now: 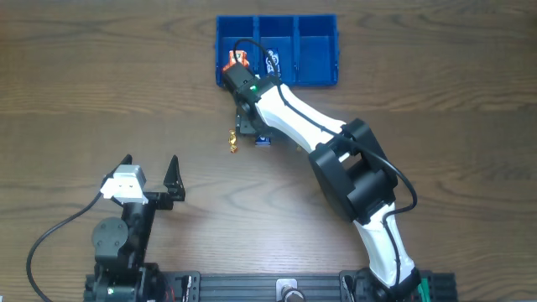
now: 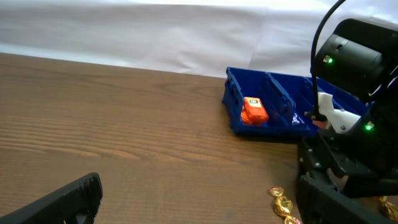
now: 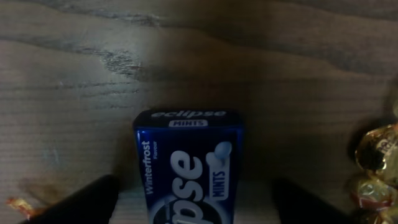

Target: Sort Candies Into Trays

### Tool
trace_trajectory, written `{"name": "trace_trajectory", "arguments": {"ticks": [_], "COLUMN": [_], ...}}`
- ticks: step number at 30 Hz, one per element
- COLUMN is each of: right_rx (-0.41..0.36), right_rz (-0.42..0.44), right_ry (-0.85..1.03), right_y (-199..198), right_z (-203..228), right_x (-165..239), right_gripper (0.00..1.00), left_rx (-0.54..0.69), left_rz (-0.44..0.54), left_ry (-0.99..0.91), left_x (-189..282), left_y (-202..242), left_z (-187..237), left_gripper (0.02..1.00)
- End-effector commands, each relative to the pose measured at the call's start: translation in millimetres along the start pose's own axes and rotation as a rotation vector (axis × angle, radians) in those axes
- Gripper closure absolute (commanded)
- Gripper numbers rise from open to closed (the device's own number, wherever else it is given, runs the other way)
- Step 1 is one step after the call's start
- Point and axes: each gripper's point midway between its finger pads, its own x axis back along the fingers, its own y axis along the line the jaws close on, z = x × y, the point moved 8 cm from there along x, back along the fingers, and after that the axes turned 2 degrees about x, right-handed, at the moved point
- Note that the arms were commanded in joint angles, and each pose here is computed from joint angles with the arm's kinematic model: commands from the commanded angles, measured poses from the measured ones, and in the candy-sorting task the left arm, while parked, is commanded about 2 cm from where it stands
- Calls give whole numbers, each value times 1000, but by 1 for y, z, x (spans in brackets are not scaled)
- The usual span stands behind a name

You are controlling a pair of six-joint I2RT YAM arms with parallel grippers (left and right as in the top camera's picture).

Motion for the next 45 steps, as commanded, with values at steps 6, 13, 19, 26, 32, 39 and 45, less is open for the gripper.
{"name": "trace_trajectory", "arguments": {"ticks": [6, 13, 19, 26, 32, 39, 45], "right_rx": [-11, 52, 128, 111, 114, 119, 135], "right_rz": [13, 1, 52, 22, 1, 1, -22], "right_ry": [21, -291, -687, -773, -623, -591, -573], "right_y": [-4, -13, -35, -37, -39, -36, -30], "right_z": [0, -22, -87, -143, -157, -159, -156], "right_x": [-10, 113, 228, 184, 102, 77, 72], "right_gripper": [827, 862, 862, 853, 855, 770, 305], "left_rx": [11, 12, 11, 12, 11, 12, 11], "left_rz": [8, 8, 8, 8, 8, 8, 8], "left_ry": [53, 53, 53, 53, 53, 53, 53], "left_x": [-1, -1, -1, -1, -1, -1, -1], "left_y": [1, 1, 1, 1, 1, 1, 1], "left_z": [13, 13, 13, 13, 13, 13, 13], "left_gripper": [20, 20, 20, 20, 20, 23, 20]}}
